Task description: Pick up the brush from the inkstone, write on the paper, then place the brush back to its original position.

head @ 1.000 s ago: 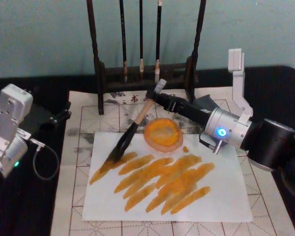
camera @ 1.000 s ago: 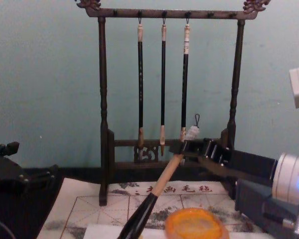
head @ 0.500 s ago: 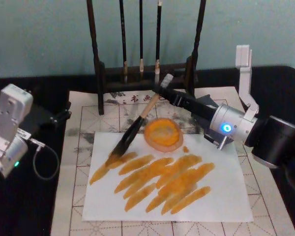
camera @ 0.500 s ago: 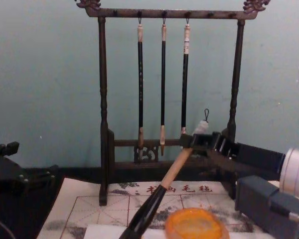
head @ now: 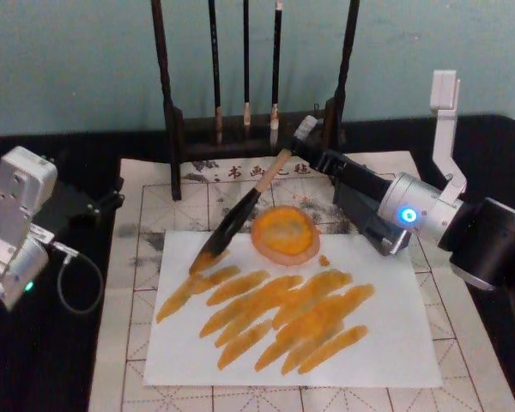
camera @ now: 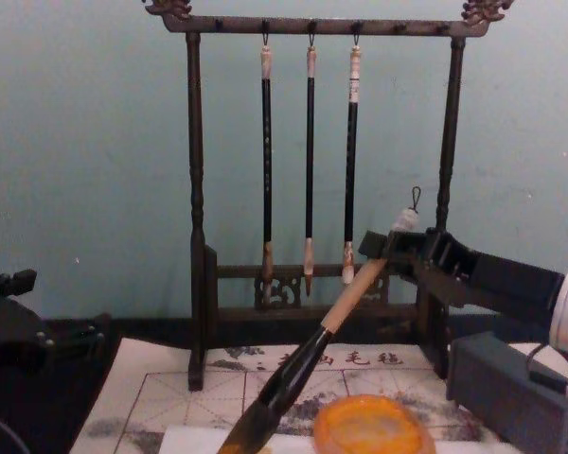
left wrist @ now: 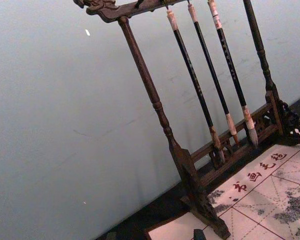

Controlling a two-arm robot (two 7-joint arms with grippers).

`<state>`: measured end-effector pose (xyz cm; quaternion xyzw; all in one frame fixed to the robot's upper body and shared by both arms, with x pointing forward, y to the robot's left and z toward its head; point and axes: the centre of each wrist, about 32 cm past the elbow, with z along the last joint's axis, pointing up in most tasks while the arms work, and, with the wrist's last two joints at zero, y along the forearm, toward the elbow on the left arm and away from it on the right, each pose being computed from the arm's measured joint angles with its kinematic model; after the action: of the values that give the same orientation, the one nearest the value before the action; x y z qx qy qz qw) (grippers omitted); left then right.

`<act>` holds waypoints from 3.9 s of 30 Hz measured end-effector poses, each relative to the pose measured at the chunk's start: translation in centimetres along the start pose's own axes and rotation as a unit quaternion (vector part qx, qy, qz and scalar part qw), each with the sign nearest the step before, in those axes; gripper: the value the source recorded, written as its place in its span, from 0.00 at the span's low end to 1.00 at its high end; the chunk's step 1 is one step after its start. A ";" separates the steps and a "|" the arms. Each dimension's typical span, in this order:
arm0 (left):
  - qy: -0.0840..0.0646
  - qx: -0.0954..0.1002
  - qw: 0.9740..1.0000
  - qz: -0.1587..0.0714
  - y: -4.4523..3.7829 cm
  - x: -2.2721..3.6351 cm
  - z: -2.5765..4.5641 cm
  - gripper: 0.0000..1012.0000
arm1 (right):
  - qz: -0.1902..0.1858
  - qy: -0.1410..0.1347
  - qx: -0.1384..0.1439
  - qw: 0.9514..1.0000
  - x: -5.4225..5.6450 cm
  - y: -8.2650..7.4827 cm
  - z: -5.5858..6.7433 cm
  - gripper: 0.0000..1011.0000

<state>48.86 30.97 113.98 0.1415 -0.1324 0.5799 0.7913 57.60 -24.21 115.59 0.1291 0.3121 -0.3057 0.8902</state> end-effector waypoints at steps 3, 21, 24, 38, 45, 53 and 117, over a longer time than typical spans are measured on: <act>0.000 0.000 1.000 0.000 0.00 0.00 0.00 0.99 | 0.001 0.002 0.003 1.000 0.0 -0.1 0.0 0.18; 0.000 0.000 1.000 0.000 0.00 0.00 0.00 0.99 | -0.002 0.008 0.004 1.000 0.0 -0.2 0.1 0.18; 0.000 0.000 1.000 0.000 0.00 0.00 0.00 0.99 | -0.004 0.009 0.005 1.000 0.0 -0.3 0.0 0.18; 0.000 0.000 1.000 0.000 0.00 0.00 0.00 0.99 | -0.032 0.018 0.026 0.999 -0.1 -1.2 0.0 0.18; 0.000 0.000 1.000 0.000 0.00 0.00 0.00 0.99 | -0.051 0.019 0.043 0.998 -0.5 -2.0 0.0 0.18; 0.000 0.000 1.000 0.000 0.00 0.00 0.00 0.99 | -0.076 0.028 0.063 0.995 -0.6 -3.4 0.3 0.18; 0.000 0.000 1.000 0.000 0.00 0.00 0.00 0.99 | -0.153 0.106 0.120 0.975 1.4 -8.4 -0.7 0.18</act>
<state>48.86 30.97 113.98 0.1415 -0.1324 0.5799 0.7913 52.83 -31.11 113.84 0.2172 0.3820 -0.4579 0.7728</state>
